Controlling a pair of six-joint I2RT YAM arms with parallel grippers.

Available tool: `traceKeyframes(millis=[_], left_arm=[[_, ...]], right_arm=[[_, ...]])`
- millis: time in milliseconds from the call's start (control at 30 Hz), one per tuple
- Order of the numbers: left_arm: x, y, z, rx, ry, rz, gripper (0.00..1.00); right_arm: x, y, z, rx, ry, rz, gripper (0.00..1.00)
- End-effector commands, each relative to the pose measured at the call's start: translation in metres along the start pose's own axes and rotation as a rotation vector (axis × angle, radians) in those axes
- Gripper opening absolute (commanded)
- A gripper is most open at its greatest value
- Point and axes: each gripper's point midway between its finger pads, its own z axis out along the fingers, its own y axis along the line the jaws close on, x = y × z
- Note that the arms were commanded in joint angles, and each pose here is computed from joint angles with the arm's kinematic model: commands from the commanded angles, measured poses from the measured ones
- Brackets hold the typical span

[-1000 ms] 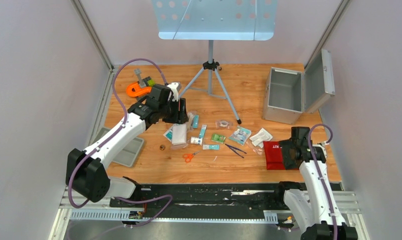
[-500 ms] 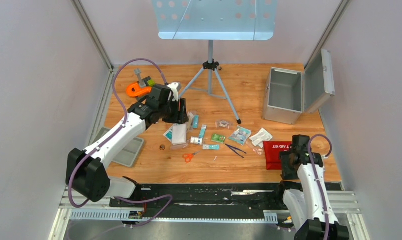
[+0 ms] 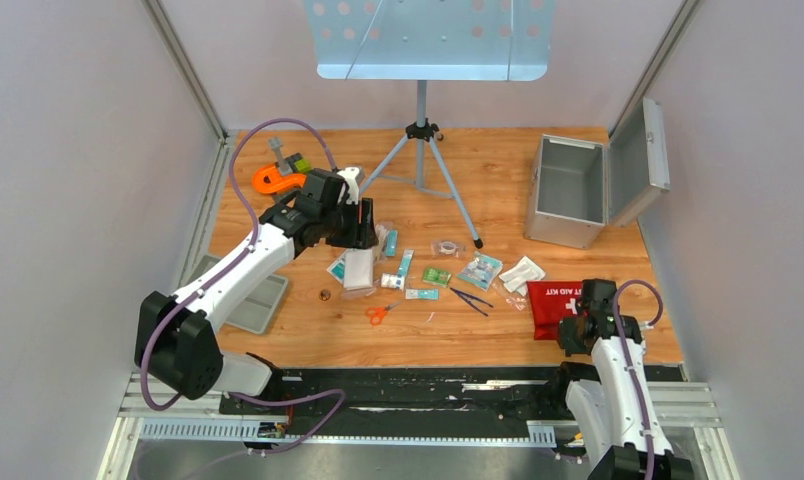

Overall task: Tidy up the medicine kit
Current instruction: Pick up the medicine pouch from the center of the board.

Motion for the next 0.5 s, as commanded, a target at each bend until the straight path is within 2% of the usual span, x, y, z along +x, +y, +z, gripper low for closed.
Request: traceKeyframes(millis=[0,267,467], left_arm=[[-0.015,-0.01,-0.009,0.029,-0.043,0.028,0.65],[-0.024,-0.023,-0.018,0.077,-0.055,0.015,0.65],[-0.056,-0.047,-0.053,0.149,-0.163,0.007,0.66]], right_arm=[[-0.008,0.01,-0.004,-0.044,-0.038,0.036,0.0],[-0.037,0.038,-0.054,-0.117,-0.131,-0.03,0.0],[-0.043,0.074,-0.098,-0.226,-0.123,-0.111,0.0]])
